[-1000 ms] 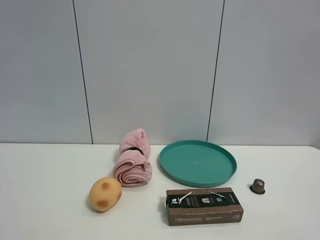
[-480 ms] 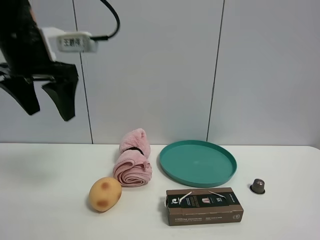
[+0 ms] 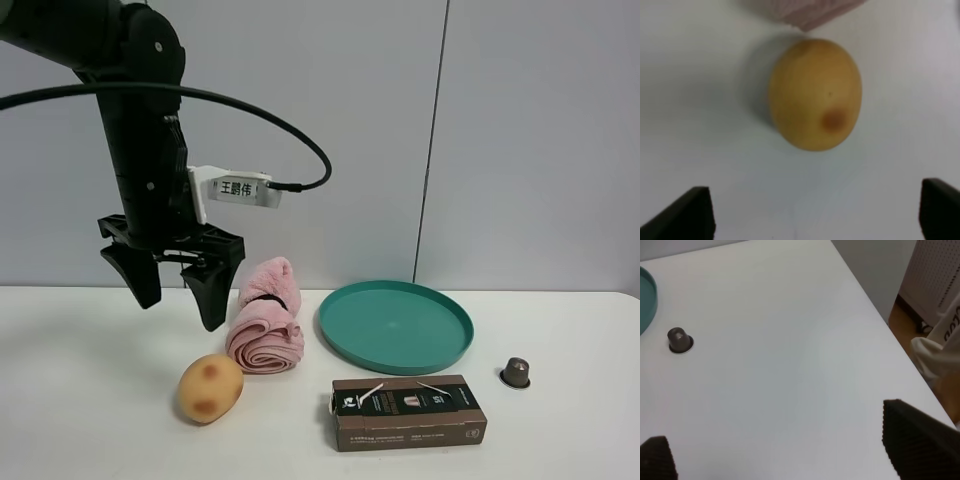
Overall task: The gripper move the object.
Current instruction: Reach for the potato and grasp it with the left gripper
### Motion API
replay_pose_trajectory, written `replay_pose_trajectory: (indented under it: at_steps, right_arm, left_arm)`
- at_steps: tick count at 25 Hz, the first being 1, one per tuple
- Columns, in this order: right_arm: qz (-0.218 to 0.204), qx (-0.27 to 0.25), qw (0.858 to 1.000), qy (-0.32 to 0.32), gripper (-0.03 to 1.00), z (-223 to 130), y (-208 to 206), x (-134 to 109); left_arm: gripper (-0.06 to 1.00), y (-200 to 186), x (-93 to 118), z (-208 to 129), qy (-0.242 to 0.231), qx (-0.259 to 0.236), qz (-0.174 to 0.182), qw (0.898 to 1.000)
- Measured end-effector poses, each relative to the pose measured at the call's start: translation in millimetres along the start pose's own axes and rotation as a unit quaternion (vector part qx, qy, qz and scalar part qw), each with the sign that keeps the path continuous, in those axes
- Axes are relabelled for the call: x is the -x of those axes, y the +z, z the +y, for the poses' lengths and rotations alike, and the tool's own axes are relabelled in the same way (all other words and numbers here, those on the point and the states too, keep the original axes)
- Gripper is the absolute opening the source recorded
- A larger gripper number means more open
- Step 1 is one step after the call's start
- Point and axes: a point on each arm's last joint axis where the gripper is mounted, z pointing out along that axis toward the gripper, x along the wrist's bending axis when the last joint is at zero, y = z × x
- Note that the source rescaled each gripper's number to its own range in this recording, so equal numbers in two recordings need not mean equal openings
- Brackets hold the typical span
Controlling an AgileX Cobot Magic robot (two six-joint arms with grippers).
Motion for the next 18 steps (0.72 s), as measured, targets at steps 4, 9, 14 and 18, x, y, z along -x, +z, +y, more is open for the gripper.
replay_pose_trajectory:
  at_steps: [4, 9, 14, 18]
  right_arm:
    - [0.0, 0.0, 1.0, 0.0, 1.0, 0.0, 0.0, 0.0]
    - [0.0, 0.0, 1.0, 0.0, 1.0, 0.0, 0.0, 0.0]
    - [0.0, 0.0, 1.0, 0.0, 1.0, 0.0, 0.0, 0.0]
    - [0.0, 0.0, 1.0, 0.0, 1.0, 0.0, 0.0, 0.0]
  left_arm:
    - [1.0, 16.1, 7.8, 5.6, 0.008, 0.002, -0.001, 1.0]
    - [1.0, 35.4, 8.5, 8.9, 0.008, -0.009, -0.002, 1.0]
    - [1.0, 49.3, 7.7, 11.1, 0.008, -0.016, -0.001, 1.0]
    - [1.0, 63.6, 6.9, 12.7, 0.007, -0.023, 0.0, 1.0]
